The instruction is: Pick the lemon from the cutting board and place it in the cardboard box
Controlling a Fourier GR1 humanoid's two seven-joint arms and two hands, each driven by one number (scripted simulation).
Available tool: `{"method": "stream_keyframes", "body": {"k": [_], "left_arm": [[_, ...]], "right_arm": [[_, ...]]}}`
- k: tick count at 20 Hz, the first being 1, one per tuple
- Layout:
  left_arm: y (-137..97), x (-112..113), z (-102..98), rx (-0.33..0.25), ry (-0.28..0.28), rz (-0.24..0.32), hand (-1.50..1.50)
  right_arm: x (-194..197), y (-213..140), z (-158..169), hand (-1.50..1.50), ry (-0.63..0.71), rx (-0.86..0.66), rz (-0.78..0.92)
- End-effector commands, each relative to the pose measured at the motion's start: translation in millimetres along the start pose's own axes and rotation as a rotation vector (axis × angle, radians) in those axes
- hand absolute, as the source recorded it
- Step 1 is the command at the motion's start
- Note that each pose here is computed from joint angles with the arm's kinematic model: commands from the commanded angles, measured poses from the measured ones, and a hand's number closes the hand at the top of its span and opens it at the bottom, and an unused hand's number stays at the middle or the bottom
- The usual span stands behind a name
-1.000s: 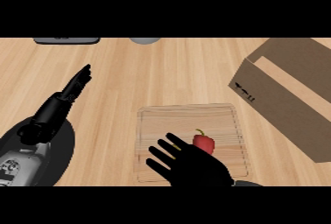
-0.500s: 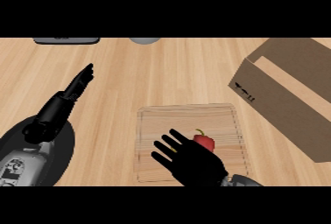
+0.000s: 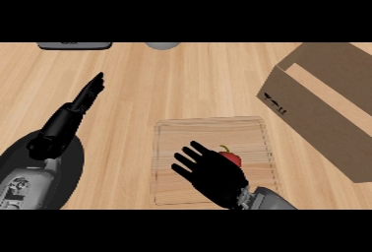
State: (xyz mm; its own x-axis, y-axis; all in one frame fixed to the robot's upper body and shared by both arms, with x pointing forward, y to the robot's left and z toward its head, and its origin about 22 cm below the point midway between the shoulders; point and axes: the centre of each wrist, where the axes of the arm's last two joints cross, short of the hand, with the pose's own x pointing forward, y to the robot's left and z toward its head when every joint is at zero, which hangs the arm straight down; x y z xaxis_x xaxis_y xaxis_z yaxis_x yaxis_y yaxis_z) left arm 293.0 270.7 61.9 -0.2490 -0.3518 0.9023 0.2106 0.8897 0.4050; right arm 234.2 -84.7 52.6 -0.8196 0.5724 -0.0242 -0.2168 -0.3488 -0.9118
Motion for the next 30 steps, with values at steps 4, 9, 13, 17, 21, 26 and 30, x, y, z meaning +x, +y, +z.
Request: {"method": "stream_keyframes", "body": {"k": [4,9,13,17,21,26,30], "left_arm": [[-0.9,12.9,6.9,-0.006,0.005,0.003,0.00],[-2.1,6.8,11.0,-0.005,-0.024,0.018,0.00],[3.6,-17.3,19.8,-0.004,-0.013,0.024,0.00],[9.5,2.5,10.7,0.003,-0.012,0.004,0.00],[8.6,7.6,-5.6,-0.014,-0.021,0.012,0.00],[-5.1,13.8,3.2,-0.022,0.008,0.001,0.00],[0.9,9.1,-2.4,-0.005,-0.009,0.013,0.00]], "right_arm": [[-5.4,23.1,-8.3,-1.50,0.050,0.024,0.038],[-17.0,33.2,-19.3,-1.50,0.025,0.031,0.010],[-15.9,33.8,-31.1,1.50,-0.011,0.038,0.026],[-15.4,41.0,-30.7,1.50,-0.130,-0.060,0.065],[-6.2,40.1,-44.6,1.50,-0.131,-0.156,0.097],[-28.7,38.9,-34.0,1.50,-0.063,-0.229,0.027],[-64.0,29.8,-35.2,1.50,0.287,-0.251,-0.303]]}}
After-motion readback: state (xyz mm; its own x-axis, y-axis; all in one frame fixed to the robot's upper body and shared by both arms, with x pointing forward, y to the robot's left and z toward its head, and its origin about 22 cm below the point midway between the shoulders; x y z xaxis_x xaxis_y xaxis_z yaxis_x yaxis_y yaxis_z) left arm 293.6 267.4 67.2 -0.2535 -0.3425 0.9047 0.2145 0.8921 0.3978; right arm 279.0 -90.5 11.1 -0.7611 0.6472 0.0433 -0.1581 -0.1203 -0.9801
